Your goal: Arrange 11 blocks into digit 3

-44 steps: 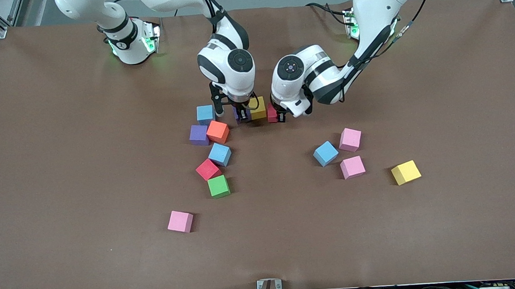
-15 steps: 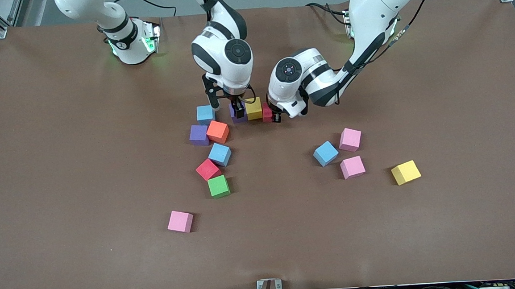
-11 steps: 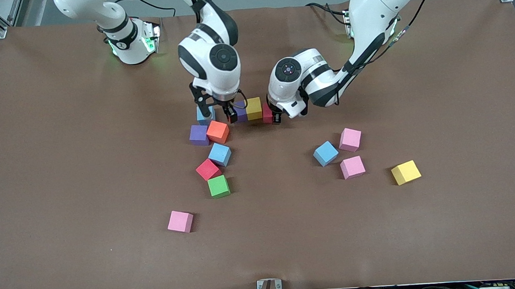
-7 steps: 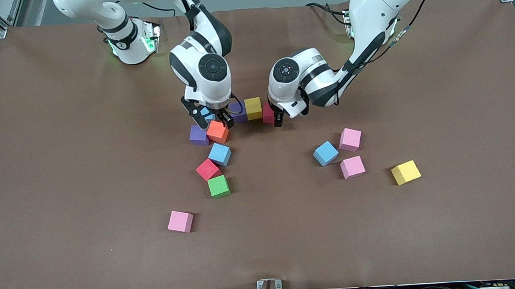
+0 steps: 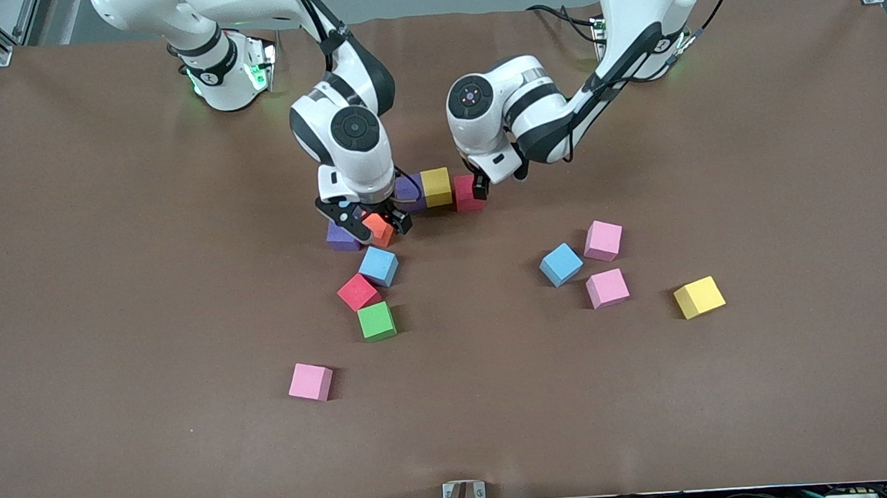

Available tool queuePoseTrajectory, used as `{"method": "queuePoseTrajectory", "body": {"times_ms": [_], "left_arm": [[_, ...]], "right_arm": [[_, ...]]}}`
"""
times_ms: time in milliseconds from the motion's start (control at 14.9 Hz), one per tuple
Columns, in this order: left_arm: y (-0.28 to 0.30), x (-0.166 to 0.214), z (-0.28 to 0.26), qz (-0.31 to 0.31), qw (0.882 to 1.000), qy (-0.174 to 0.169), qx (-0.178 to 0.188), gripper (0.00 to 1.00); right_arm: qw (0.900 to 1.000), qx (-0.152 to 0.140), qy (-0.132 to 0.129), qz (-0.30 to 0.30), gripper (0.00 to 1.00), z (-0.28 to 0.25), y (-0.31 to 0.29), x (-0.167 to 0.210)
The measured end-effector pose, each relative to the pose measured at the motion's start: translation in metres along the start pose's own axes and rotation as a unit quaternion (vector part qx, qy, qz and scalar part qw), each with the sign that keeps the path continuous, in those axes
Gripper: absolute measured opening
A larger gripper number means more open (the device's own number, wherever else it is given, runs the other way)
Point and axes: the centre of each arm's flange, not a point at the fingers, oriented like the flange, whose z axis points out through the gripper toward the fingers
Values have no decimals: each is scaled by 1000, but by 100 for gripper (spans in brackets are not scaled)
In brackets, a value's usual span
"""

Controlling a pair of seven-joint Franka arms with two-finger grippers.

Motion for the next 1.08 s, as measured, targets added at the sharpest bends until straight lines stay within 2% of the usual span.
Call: {"method": "queuePoseTrajectory", "body": {"times_ms": [135,337,606,808,1077], "left_arm": [[-3,8,-9,31,999,25,5,100],[6,26,-28,85,995,49,17,100],[49,72,-60,160,986,36,9,100],[86,121,-85,227,973,37,-18,100],[125,176,-78,311,946,76,-43,100]], "right_arm": [[999,-7,-3,-39,97,7,6,15],[998,-10,-5,-66,97,14,13,26],[997,-7,-5,-74,97,18,13,23],[997,10,0,-79,97,30,15,17],[996,11,0,-87,97,42,19,5]]}}
